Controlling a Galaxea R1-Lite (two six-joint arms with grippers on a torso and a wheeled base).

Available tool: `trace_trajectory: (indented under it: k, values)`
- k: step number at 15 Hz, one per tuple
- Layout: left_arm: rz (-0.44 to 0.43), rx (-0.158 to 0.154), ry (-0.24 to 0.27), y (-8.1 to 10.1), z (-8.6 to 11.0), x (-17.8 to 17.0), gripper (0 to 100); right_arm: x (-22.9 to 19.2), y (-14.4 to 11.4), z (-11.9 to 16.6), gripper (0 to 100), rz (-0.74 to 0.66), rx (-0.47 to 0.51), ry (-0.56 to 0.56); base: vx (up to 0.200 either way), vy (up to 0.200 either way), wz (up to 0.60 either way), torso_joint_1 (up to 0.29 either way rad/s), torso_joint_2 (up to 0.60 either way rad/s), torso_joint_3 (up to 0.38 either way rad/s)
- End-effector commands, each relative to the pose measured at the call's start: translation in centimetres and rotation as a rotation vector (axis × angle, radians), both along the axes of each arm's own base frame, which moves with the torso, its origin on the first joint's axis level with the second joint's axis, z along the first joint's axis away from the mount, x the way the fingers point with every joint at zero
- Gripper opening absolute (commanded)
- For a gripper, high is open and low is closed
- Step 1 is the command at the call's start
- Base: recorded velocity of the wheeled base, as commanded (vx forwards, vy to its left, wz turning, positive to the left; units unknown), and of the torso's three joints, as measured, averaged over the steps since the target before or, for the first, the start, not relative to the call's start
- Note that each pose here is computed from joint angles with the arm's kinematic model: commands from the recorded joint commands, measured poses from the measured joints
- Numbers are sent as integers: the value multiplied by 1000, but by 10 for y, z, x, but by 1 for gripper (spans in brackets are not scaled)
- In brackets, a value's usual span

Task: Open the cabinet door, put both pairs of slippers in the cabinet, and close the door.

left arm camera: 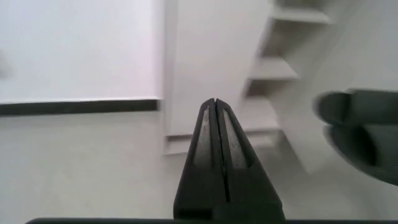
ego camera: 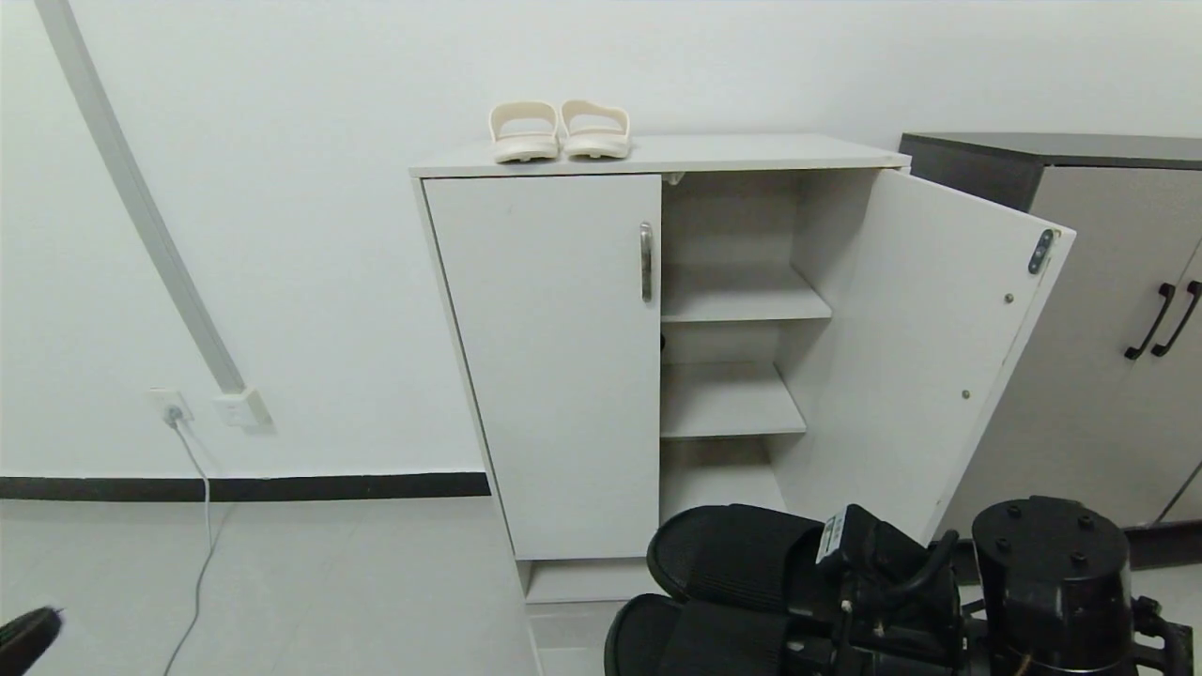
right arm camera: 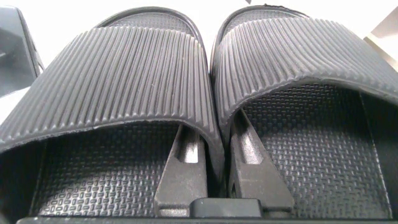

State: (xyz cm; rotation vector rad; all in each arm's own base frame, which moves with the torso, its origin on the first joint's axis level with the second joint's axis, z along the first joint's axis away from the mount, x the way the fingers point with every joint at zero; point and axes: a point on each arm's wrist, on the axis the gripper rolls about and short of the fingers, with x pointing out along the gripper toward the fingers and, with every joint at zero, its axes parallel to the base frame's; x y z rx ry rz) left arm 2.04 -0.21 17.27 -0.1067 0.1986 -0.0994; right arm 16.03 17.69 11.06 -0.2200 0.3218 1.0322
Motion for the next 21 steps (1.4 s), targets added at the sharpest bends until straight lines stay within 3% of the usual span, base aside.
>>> trace_trajectory:
  k: [1,4,6,8,9,10,12,18,21]
  values:
    - [147,13,-60,8,-42,-35,0,1,-1,0,0,-6,2,-2,0,0,0,0,0,0]
    - [301,48,-132,5,-81,-49,0,1,-2,2,0,-6,6,-12,0,0,0,0,0,0]
    - [334,44,-166,7,-88,-47,0,1,-2,3,0,-6,7,-14,0,0,0,0,0,0]
    - [248,89,-201,5,-94,-45,0,1,-2,4,0,-6,9,-16,0,0,0,0,0,0]
    - [159,107,-194,3,-97,-43,0,1,-2,4,0,-6,9,-16,0,0,0,0,0,0]
    - [93,109,-198,2,-97,-43,0,2,-1,4,0,-11,12,-17,0,0,0,0,0,0]
    - [82,111,-198,2,-97,-43,0,6,2,7,0,-28,20,-24,0,0,0,0,0,0]
    - [84,107,-198,2,-97,-43,0,43,52,16,0,-454,125,-26,0,0,0,0,0,0]
    - [86,105,-198,2,-97,-43,0,61,72,9,0,-640,113,-82,0,0,0,0,0,0]
